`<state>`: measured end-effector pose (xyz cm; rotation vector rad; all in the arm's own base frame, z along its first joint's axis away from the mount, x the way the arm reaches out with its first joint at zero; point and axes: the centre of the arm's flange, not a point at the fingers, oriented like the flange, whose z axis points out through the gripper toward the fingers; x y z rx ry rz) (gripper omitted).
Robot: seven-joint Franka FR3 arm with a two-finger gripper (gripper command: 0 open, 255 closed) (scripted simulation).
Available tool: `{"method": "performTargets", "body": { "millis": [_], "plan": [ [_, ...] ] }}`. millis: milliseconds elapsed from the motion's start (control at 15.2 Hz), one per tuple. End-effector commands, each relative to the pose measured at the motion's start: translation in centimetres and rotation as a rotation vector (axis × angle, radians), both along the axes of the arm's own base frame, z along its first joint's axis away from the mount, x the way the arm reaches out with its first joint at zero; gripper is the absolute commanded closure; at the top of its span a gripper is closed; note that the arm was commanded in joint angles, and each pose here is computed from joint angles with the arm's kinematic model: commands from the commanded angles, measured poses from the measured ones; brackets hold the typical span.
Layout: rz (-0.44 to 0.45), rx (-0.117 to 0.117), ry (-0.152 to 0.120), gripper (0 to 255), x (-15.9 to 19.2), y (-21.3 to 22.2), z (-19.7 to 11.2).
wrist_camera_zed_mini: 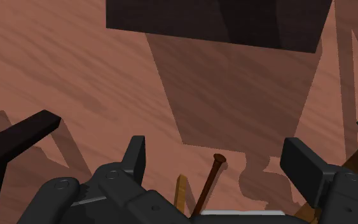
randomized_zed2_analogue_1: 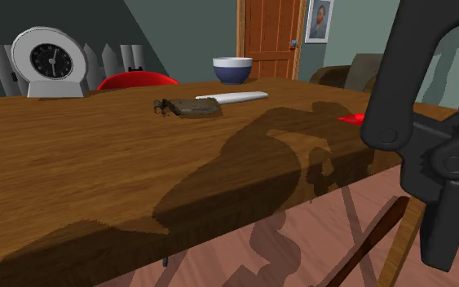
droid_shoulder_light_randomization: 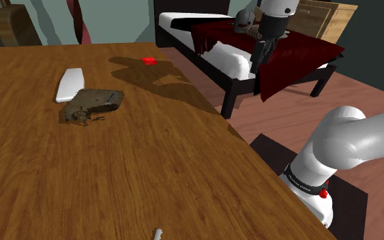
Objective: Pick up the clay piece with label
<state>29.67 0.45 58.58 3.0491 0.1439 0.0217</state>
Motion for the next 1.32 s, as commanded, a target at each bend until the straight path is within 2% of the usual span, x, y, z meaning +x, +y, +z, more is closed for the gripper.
{"method": "performTargets", "body": {
  "millis": [0, 660, 1254],
  "plan": [
    [0.0, 0.0, 0.0, 0, 0.0, 0.0, 0.0],
    [0.296, -0.023, -0.002, 0, 8.9, 9.5, 0.3],
    [0.562, -0.045, -0.004, 0, 14.2, 19.9, 0.5]
  ]
}}
